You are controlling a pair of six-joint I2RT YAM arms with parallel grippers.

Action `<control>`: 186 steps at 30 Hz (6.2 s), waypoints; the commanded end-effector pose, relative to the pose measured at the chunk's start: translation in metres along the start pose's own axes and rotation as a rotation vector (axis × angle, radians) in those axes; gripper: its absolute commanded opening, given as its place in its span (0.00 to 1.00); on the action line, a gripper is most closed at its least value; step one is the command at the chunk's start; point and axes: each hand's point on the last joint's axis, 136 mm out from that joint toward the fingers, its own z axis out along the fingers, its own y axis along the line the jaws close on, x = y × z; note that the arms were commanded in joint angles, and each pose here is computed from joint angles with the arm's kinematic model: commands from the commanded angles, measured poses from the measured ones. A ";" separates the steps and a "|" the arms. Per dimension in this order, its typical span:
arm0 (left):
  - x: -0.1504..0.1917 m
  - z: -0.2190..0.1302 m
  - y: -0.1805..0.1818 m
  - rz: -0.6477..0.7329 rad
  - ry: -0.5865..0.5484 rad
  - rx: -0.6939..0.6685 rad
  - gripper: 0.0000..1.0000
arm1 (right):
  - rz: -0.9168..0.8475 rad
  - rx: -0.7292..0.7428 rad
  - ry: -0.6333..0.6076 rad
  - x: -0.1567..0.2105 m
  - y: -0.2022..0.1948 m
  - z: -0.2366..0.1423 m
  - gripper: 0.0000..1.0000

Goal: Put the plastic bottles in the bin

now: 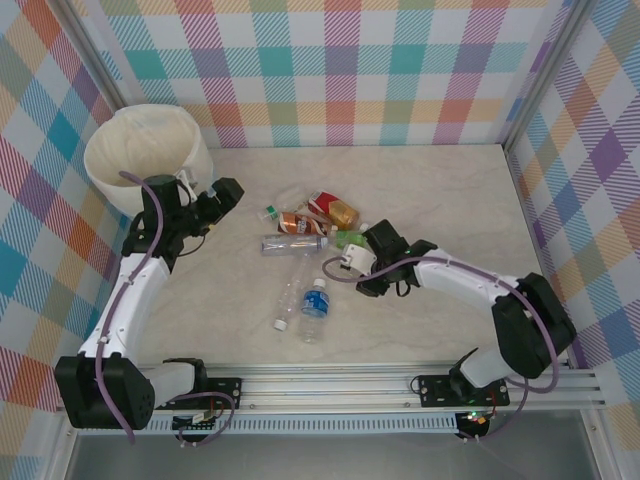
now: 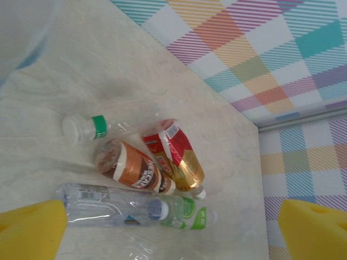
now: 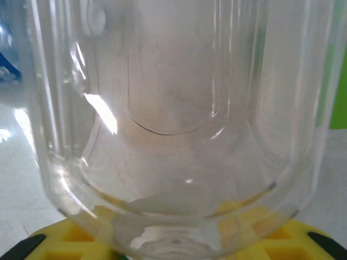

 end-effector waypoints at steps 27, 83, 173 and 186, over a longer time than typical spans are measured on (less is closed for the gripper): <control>0.146 0.043 -0.114 0.295 0.348 0.395 1.00 | 0.267 -0.088 -0.576 -0.132 0.009 -0.063 0.01; -0.124 -0.082 -0.099 0.376 -0.479 -0.190 0.00 | 0.897 0.493 -0.653 -0.090 -0.086 -0.102 0.99; 0.116 0.041 0.007 0.390 0.252 -0.270 1.00 | 1.215 0.404 -0.490 -0.013 -0.052 -0.077 1.00; 0.199 0.039 0.045 0.336 0.464 -0.261 0.92 | 1.185 0.369 -0.461 -0.017 -0.047 -0.067 1.00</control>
